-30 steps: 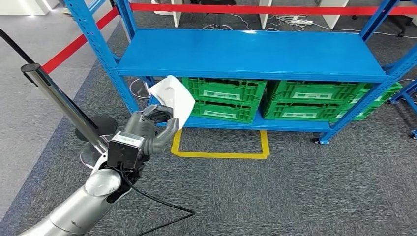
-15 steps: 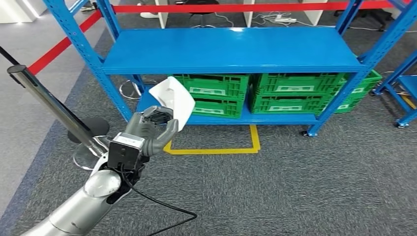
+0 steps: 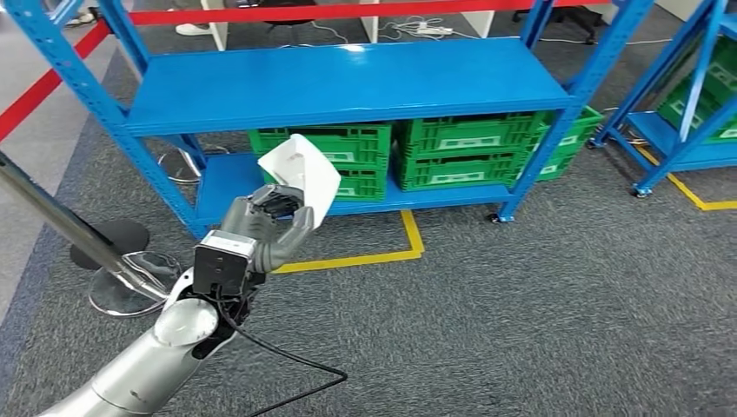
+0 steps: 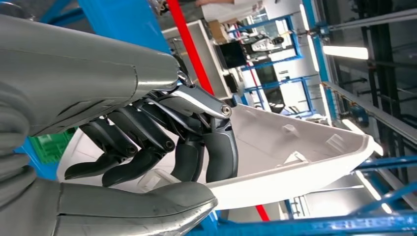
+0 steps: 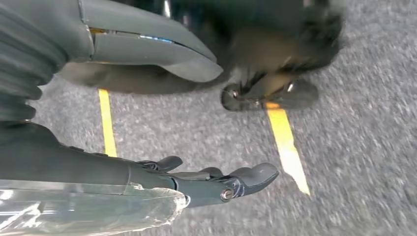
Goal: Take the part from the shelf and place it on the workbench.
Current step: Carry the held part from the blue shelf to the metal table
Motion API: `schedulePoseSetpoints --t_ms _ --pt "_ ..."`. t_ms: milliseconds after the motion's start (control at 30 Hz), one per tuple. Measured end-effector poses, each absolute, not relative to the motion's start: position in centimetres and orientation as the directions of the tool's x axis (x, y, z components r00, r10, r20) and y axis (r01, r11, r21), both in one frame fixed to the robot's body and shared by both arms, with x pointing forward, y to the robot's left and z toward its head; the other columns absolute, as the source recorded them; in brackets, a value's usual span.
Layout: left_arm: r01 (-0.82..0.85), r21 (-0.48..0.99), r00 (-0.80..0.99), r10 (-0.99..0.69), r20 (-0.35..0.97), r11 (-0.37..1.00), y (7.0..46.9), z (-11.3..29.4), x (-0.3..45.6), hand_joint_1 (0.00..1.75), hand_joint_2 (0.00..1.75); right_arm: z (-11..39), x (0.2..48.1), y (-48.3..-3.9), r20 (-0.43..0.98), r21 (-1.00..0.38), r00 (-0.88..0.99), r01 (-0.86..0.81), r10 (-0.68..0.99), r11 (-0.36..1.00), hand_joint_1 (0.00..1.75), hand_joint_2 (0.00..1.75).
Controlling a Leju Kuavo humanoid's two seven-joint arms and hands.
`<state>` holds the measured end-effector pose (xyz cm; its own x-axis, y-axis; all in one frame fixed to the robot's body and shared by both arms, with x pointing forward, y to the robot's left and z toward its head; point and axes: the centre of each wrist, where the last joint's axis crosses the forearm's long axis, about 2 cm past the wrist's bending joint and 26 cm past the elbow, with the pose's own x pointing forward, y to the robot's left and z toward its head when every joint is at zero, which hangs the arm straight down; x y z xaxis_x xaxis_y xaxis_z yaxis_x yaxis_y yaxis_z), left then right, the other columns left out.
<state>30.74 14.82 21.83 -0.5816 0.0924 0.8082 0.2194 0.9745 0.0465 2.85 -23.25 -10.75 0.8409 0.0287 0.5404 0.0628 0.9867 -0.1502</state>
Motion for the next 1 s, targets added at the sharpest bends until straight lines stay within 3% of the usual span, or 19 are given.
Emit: schedulePoseSetpoints --t_ms 1000 --pt "0.243 -0.049 -0.568 0.182 0.803 0.969 14.82 22.76 31.25 1.75 1.75 -10.76 2.44 -23.74 0.526 -0.150 0.850 0.083 0.009 0.985 0.00 1.75"
